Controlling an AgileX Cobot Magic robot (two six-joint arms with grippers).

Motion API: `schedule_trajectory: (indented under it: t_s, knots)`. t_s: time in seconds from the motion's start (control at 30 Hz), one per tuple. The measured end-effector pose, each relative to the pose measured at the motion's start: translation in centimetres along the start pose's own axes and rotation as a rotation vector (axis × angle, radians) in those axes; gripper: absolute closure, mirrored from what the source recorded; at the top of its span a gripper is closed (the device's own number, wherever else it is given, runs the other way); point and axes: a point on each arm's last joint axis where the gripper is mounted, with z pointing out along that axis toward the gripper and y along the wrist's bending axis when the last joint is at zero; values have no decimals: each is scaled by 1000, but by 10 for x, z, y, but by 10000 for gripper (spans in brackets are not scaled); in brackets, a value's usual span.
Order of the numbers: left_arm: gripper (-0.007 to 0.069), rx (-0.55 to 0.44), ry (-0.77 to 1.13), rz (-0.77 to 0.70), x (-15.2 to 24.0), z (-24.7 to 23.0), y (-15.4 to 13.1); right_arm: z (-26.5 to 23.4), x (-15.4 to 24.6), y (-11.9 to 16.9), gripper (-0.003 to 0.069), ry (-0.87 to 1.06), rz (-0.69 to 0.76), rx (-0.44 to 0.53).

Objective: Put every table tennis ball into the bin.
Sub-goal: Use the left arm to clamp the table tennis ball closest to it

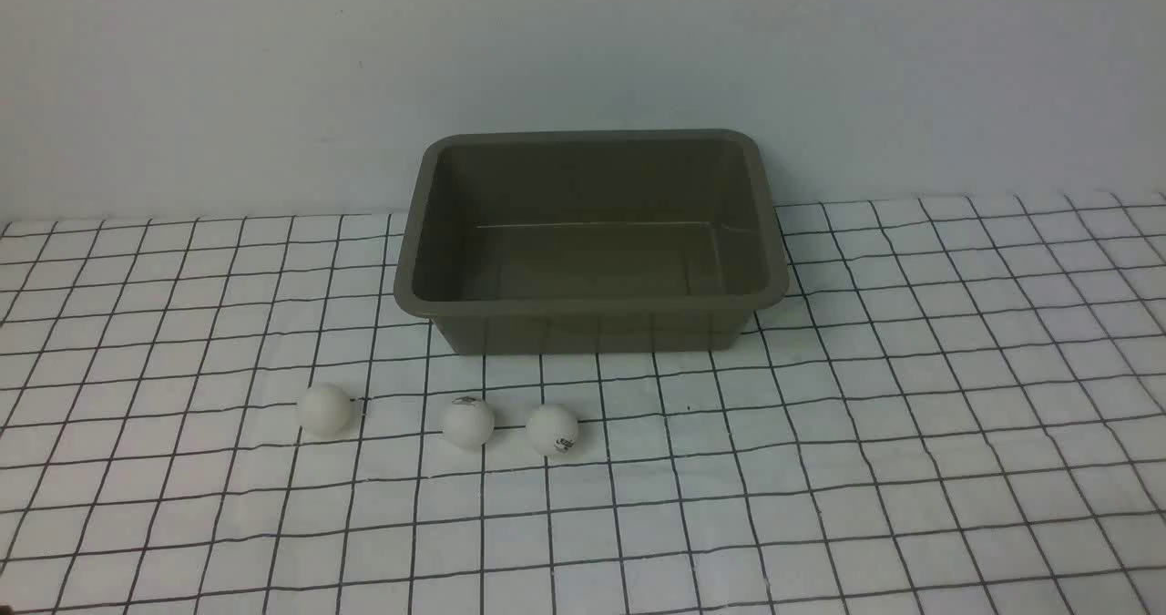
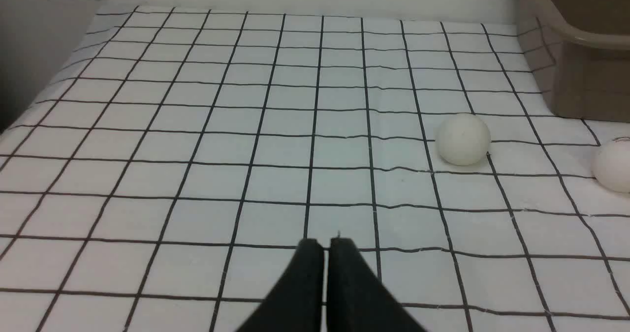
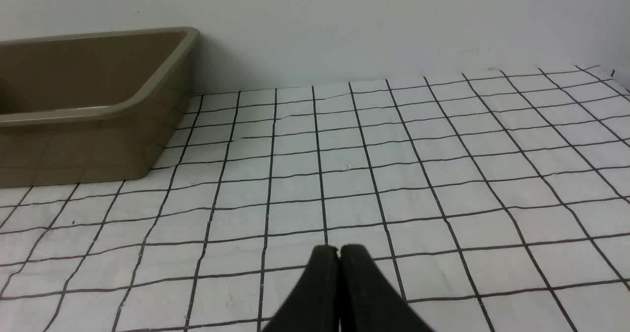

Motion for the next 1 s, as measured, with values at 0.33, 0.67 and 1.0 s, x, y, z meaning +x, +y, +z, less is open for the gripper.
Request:
schedule_trajectory:
  t_s: [0.33,0.67,1.0]
  knots:
    - [629,0,0,0,0,0,0,0,0,0,676,0,0,0]
    - [629,0,0,0,0,0,0,0,0,0,676,0,12,0]
    - [629,0,0,0,0,0,0,0,0,0,676,0,13,0]
